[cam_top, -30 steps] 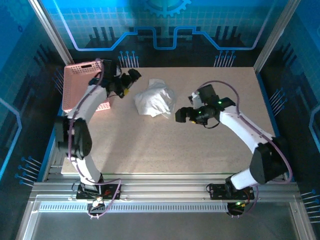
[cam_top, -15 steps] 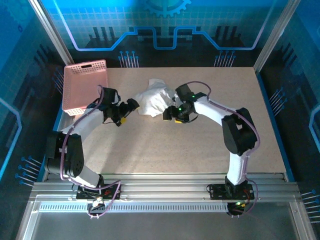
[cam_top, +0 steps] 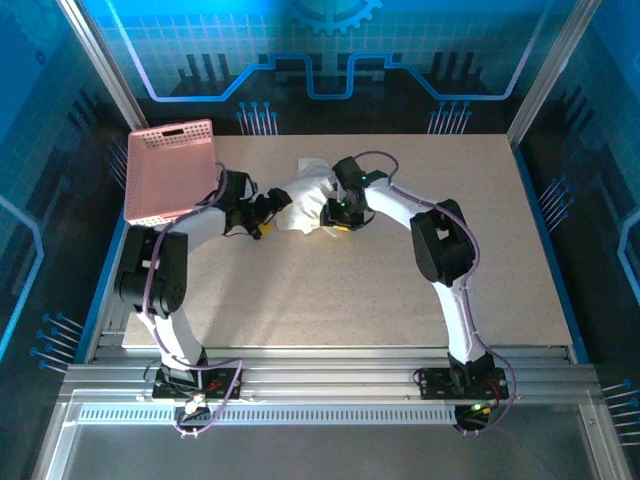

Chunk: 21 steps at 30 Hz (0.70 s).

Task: Fold and stack the t-shirts

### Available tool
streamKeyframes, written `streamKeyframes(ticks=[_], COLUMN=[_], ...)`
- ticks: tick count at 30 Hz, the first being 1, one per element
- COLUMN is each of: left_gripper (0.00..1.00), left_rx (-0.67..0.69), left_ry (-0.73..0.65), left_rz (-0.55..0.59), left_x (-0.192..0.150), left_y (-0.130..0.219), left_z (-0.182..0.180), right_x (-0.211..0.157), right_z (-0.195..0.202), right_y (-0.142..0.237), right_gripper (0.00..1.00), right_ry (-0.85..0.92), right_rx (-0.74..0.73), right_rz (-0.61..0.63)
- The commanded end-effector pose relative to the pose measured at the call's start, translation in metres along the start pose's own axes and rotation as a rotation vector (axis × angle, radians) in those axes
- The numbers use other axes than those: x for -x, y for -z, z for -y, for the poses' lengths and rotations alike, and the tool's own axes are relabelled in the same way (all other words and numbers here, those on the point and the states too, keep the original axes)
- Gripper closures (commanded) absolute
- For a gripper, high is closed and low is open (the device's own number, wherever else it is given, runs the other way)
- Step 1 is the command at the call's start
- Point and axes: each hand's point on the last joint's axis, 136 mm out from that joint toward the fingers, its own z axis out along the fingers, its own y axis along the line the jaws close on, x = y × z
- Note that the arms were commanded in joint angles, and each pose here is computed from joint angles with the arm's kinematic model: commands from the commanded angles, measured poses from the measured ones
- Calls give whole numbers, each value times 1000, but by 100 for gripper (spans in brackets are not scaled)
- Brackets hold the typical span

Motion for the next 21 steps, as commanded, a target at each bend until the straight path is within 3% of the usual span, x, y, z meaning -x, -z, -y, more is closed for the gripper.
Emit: streamKeyframes(ticks=[1, 5, 8, 10, 15, 19, 21], left_gripper=[9, 13, 21, 32, 59, 85, 93], left_rx=[-41, -11, 1, 18, 83, 134, 142], left_ry=[-8, -12, -10, -8, -4, -49, -75], left_rz=[-8, -28, -52, -69, -105, -86, -52], left_x=[7, 7, 3, 0, -4, 6, 15], left_y=[-11, -27, -37, -43, -48, -44, -38], left_z=[21, 21, 18, 13, -2, 2, 10], right_x=[-17, -23, -26, -26, -16, -3, 2], right_z=[11, 18, 17, 15, 10, -1, -7], right_y=[-8, -16, -18, -18, -2, 38, 61], right_gripper=[54, 61, 64, 70, 100, 100, 100], right_ry=[44, 82, 112, 127, 122, 124, 118], right_rx=[-125, -191, -213, -216, -198, -151, -117], right_rz=[-48, -53, -39, -30, 36, 130, 177])
